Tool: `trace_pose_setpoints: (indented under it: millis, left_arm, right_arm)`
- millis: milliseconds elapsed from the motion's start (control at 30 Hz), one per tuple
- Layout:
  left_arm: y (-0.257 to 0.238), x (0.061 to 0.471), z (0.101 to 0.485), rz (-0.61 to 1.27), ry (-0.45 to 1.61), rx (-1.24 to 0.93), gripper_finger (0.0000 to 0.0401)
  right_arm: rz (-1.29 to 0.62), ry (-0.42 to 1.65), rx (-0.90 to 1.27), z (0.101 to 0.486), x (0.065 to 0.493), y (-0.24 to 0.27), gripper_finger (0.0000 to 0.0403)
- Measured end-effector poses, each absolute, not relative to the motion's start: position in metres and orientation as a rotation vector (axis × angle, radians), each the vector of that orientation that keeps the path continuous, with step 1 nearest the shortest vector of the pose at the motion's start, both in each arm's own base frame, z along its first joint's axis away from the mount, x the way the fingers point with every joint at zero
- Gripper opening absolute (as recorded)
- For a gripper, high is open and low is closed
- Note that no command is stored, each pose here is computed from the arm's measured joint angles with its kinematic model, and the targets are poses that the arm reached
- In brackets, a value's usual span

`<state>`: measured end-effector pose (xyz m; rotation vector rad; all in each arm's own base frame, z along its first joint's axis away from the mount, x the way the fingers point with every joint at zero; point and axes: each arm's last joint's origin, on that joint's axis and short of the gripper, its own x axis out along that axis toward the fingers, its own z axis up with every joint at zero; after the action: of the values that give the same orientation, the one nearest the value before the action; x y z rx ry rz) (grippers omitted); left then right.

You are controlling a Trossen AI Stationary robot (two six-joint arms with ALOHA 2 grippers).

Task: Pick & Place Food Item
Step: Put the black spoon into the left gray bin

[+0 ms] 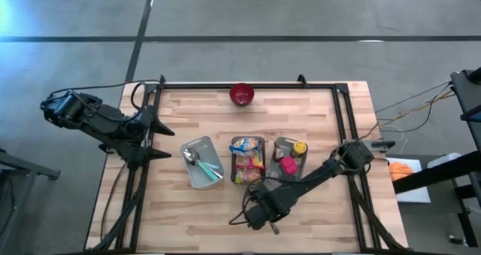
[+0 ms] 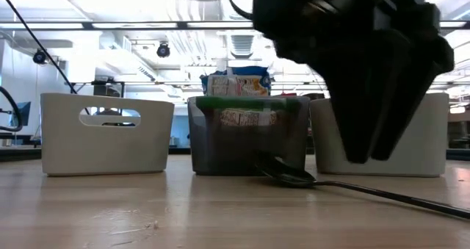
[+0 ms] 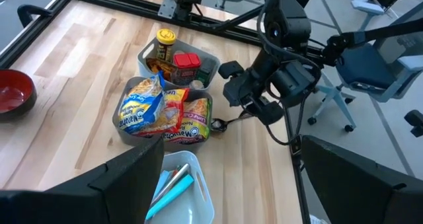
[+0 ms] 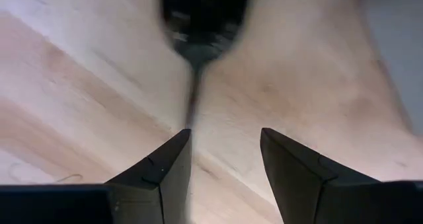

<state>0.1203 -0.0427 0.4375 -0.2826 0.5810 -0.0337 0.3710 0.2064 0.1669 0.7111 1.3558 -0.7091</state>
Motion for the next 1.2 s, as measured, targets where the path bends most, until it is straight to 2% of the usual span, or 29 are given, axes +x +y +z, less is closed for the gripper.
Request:
trace_pose_setpoints:
  millis: [433,533,767,1000,1200]
  left_arm:
    - [-0.043,0.12,0.437,-0.034,0.581,-0.283,0.0361]
    - [-0.043,0.12,0.437,-0.033,0.582,-0.286,0.0361]
    - [-0.043,0.12,0.437,-0.032,0.582,-0.289,0.0361]
    - [-0.043,0.12,0.437,-0.03,0.582,-0.295,0.0361]
    - [-0.045,0.126,0.436,-0.005,0.593,-0.365,0.0361]
  right_arm:
    - [-0.68,1.389,0.666,0.143,0.392,0.219,0.0177]
    - [-0.668,1.402,0.66,0.142,0.396,0.221,0.0149]
    - [-0.654,1.424,0.689,0.139,0.402,0.225,0.0021]
    - [-0.633,1.435,0.686,0.143,0.403,0.228,0.0011]
    - [-0.494,1.405,0.687,0.17,0.405,0.241,0.001]
